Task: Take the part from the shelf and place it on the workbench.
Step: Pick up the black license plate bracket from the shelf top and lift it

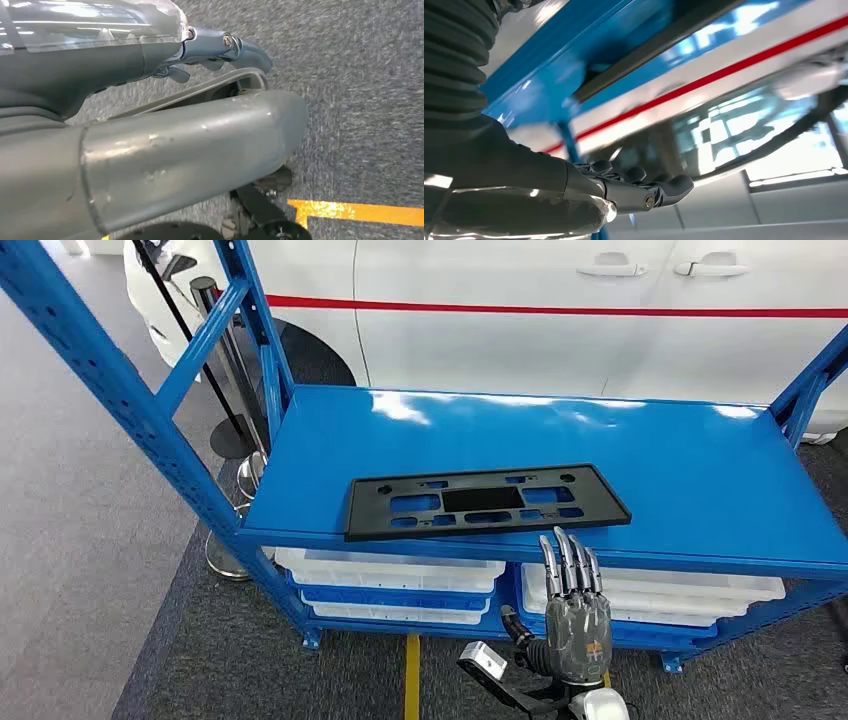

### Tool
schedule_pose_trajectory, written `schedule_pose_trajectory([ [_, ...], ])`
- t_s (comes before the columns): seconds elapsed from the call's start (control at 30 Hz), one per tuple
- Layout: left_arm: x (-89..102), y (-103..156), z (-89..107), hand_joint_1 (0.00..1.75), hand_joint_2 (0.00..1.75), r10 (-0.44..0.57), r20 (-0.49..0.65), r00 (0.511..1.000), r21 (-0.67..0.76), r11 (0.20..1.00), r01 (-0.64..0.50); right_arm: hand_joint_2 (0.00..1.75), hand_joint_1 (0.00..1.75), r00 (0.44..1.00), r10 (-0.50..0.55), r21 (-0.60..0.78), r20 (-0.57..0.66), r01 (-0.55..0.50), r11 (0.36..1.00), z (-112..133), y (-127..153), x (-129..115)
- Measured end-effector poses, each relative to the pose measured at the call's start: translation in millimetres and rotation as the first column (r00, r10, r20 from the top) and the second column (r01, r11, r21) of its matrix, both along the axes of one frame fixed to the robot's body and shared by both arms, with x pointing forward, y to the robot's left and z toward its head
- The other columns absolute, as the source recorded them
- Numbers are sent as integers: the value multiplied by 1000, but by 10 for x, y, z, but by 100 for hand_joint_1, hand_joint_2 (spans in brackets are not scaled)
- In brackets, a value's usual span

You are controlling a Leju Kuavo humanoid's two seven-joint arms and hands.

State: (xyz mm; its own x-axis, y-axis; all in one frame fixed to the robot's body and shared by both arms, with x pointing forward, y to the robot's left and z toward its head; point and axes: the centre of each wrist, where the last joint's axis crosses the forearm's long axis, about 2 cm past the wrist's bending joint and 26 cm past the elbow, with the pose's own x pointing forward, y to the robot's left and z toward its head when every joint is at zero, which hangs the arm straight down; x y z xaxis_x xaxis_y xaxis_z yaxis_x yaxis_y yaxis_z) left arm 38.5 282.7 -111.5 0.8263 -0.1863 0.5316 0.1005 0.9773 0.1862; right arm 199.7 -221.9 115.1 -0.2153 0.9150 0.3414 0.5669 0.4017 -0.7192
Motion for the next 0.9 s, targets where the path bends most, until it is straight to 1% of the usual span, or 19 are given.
schedule_pose_trajectory([
  [0.17, -15, 8, -2, 0, 0, -7, -4, 1000, 1, 1000, 7, 175, 0, 1000, -31, -6, -6, 31, 1000, -21, -41, -9],
  [0.33, -3, 11, -2, 0, 0, -6, -19, 1000, -20, 1000, 6, 175, 0, 997, -69, -45, -44, 67, 997, -66, -53, -26],
  [0.63, 19, 11, 0, 0, 0, -20, -34, 999, -42, 999, 19, 175, 0, 994, -84, -51, -77, 80, 995, -87, 58, 34],
  [0.9, 22, 17, 0, 0, 0, -40, -43, 998, -46, 998, 38, 175, 0, 993, -65, -66, -102, 58, 996, -115, 181, 86],
])
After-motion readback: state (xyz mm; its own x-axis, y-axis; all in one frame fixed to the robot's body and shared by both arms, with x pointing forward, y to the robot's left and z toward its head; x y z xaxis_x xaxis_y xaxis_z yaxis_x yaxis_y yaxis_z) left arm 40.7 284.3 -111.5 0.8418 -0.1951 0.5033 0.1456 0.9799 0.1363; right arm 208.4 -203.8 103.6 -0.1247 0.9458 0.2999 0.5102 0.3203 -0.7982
